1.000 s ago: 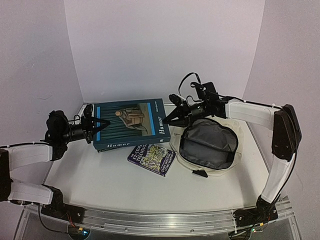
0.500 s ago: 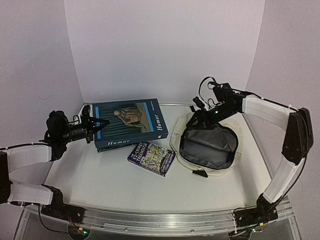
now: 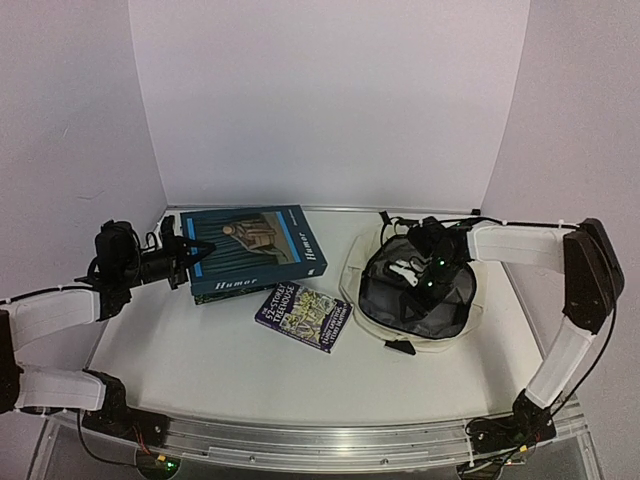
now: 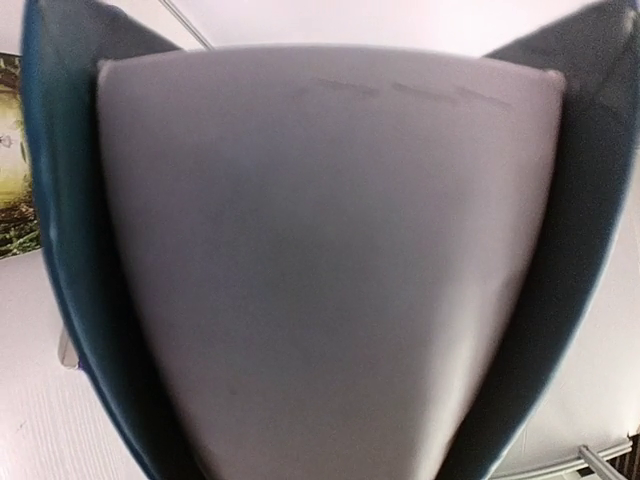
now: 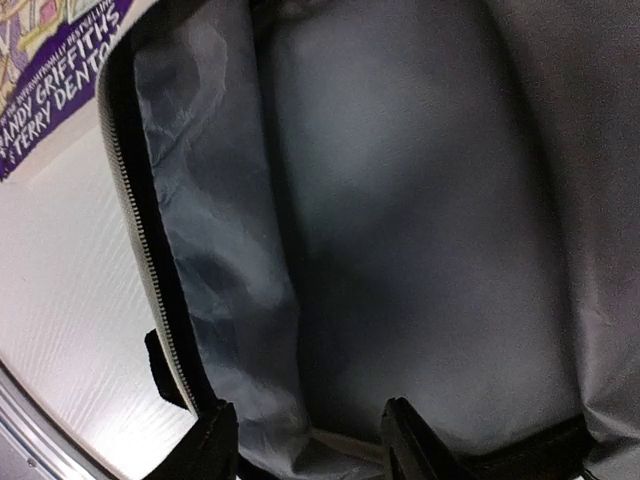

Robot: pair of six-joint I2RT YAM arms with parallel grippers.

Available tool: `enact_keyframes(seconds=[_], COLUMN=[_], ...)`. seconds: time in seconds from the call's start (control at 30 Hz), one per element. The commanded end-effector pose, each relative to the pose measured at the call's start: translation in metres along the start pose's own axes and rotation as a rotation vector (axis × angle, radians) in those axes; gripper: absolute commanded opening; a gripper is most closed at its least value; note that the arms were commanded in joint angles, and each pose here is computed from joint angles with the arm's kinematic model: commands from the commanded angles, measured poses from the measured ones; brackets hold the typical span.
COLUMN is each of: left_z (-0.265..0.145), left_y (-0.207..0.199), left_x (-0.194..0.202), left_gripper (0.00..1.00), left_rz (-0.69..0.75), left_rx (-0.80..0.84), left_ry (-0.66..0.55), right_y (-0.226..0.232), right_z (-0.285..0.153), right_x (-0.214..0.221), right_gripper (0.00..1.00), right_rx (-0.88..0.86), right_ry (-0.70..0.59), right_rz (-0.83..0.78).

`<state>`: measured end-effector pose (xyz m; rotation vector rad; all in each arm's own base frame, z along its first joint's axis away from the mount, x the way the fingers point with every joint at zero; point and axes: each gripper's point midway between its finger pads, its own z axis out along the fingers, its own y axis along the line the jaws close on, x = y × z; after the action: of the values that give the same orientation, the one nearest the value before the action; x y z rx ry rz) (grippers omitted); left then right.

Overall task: Pack the student bag
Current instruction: Pick up the book from the center of the board, then adjust the student bag at the center of the board.

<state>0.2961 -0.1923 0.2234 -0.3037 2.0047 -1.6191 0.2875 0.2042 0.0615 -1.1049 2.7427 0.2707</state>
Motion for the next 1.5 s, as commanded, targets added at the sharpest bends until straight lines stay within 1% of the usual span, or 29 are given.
enact_keyframes(seconds=[0.0,0.13,0.23,0.33,0.47,0.53,0.6,0.7,0.8,0.83,0.9,1.0,1.07,1.23,1.33,1.47], left_z=[-0.009,-0.017,-0.019,-0.023,-0.029,-0.03,-0.031,-0.032,-0.031,-0.03,-0.028,-0.024,-0.021,-0.015,-0.016,-0.019], left_y=[-0.033,-0.035,-0.031,-0.029,-0.026,-0.025,-0.024,-0.021,-0.018,-0.018,-0.016,-0.014,-0.013,-0.012,-0.009,-0.009], left_x=[-0.012,-0.012,-0.011,-0.01,-0.011,-0.01,-0.009,-0.009,-0.01,-0.009,-0.009,-0.008,-0.006,-0.001,0.001,0.004], left_gripper=[0.08,0.09,0.1,0.09,0.09,0.09,0.09,0.09,0.11,0.12,0.12,0.11,0.1,0.08,0.08,0.08], left_rz=[0.096,0.102,0.095,0.089,0.085,0.081,0.074,0.062,0.047,0.048,0.04,0.03,0.022,0.017,0.014,0.013], left_rx=[0.043,0.027,-0.008,-0.024,-0.032,-0.037,-0.04,-0.049,-0.058,-0.057,-0.065,-0.073,-0.079,-0.082,-0.092,-0.092], left_ry=[-0.064,-0.093,-0.096,-0.111,-0.15,-0.155,-0.155,-0.166,-0.179,-0.175,-0.172,-0.171,-0.167,-0.153,-0.149,-0.155], right_y=[0.031,0.066,0.085,0.093,0.094,0.084,0.067,0.027,-0.011,-0.023,-0.035,-0.043,-0.048,-0.057,-0.068,-0.082], right_z=[0.031,0.046,0.045,0.038,0.009,-0.013,-0.034,-0.053,-0.054,-0.056,-0.051,-0.04,-0.034,-0.008,0.008,0.018], right_x=[0.001,-0.016,-0.042,-0.072,-0.122,-0.141,-0.15,-0.143,-0.117,-0.107,-0.085,-0.062,-0.056,-0.05,-0.047,-0.048], right_gripper=[0.44,0.42,0.42,0.43,0.49,0.52,0.57,0.59,0.6,0.6,0.62,0.64,0.64,0.66,0.66,0.62], right_rx=[-0.023,-0.12,-0.193,-0.23,-0.215,-0.171,-0.115,0.032,0.207,0.279,0.356,0.4,0.426,0.457,0.505,0.582], right_ry=[0.079,0.082,0.041,-0.015,-0.138,-0.204,-0.253,-0.274,-0.227,-0.204,-0.146,-0.085,-0.063,-0.013,0.012,0.033], right_rz=[-0.078,-0.096,-0.091,-0.081,-0.096,-0.095,-0.075,-0.023,-0.015,-0.027,-0.079,-0.102,-0.105,-0.13,-0.143,-0.158])
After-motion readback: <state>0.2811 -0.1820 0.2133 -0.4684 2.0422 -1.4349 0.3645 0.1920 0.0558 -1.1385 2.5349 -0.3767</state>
